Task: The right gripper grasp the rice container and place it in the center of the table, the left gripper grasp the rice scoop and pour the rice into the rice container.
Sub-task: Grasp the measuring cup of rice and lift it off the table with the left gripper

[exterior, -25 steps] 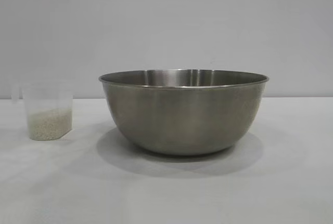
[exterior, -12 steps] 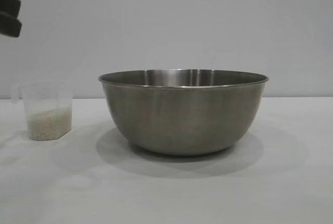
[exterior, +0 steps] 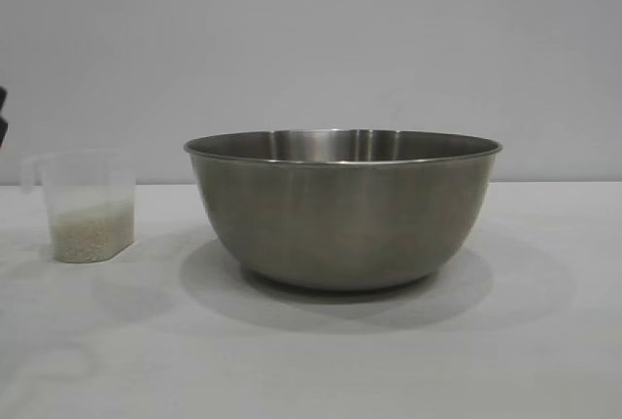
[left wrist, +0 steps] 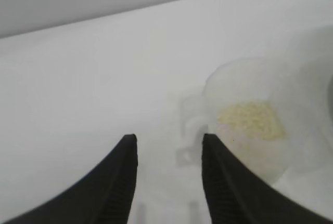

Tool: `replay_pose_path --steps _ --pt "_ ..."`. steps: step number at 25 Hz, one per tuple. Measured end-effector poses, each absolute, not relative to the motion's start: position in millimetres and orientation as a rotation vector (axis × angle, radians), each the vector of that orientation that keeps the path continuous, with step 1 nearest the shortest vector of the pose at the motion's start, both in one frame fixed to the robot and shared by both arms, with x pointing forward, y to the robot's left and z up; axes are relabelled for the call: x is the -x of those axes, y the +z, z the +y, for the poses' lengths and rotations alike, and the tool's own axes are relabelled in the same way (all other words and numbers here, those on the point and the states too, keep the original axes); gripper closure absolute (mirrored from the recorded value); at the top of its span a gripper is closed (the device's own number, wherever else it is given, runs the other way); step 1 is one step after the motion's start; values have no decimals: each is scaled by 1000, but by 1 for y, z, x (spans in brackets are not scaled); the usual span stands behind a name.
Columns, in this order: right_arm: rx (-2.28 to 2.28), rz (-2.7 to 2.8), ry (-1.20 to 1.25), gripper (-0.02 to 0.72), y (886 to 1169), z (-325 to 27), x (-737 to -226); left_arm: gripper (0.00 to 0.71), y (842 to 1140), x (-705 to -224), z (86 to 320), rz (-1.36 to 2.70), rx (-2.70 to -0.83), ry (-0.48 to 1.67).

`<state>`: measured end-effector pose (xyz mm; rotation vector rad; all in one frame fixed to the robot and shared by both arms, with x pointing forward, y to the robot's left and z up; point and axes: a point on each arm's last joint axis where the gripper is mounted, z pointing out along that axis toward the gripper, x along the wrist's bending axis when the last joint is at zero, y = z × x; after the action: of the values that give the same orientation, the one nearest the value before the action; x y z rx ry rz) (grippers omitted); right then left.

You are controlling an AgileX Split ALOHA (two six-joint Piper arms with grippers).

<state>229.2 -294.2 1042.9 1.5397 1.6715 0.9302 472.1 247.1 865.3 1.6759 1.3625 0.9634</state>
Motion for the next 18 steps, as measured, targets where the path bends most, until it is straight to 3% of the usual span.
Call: replay_pose_path --steps 18 --pt "-1540 1671 930 358 1043 -294 -229 431 836 -507 239 1384 -1653 986"
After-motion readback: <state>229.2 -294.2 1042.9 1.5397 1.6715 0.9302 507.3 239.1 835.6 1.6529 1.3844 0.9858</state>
